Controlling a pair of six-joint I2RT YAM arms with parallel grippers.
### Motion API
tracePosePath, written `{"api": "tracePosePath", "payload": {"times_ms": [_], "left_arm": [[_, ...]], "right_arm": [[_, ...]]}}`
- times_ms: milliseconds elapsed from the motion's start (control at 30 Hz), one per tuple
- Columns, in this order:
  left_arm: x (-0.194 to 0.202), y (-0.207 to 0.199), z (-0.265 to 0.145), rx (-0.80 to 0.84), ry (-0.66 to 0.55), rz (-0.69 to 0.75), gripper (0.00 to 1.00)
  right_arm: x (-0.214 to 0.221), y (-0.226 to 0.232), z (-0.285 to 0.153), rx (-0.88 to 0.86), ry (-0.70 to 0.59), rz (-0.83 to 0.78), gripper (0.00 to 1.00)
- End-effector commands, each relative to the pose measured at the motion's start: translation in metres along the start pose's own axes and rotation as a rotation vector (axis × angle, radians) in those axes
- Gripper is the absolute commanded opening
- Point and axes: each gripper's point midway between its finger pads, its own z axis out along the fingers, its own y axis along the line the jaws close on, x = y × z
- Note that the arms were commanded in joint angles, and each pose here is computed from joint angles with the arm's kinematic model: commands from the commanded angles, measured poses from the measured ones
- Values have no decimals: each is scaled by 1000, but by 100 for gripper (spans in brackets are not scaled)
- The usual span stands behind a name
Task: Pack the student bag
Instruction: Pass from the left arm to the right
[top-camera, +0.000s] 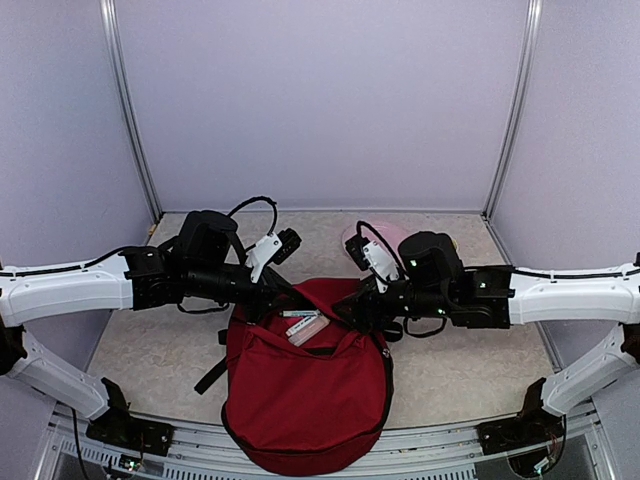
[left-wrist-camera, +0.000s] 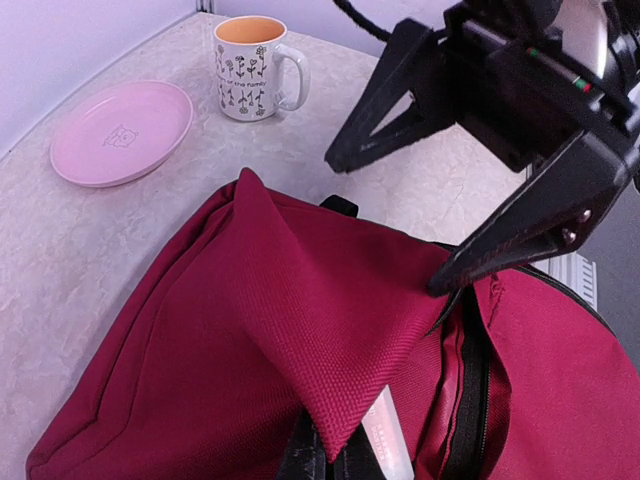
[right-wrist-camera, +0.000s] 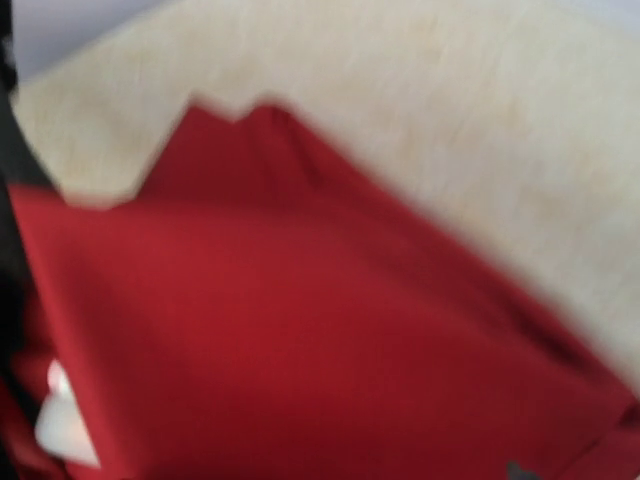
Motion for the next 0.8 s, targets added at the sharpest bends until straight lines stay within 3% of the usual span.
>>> {"api": "tracePosePath", "payload": {"times_ms": [0, 200, 300, 500, 667, 767], "left_arm": [[-26, -5, -9, 17, -82, 20, 0], [-26, -5, -10, 16, -83, 22, 0], [-26, -4, -10, 13, -83, 22, 0], [-26, -5, -10, 16, -82, 22, 0], [-25, -4, -9, 15, -78, 20, 0], [-24, -4, -8, 18, -74, 19, 0]], "right_arm": [[26, 6, 11, -39, 91, 55, 83], [36, -2, 17, -14, 143, 53, 65], [30, 6, 12, -70, 121, 40, 69], [5, 52, -17, -343, -1, -44, 74], [31, 26, -1, -197, 96, -32, 74], [37, 21, 7, -162, 125, -31, 65]]}}
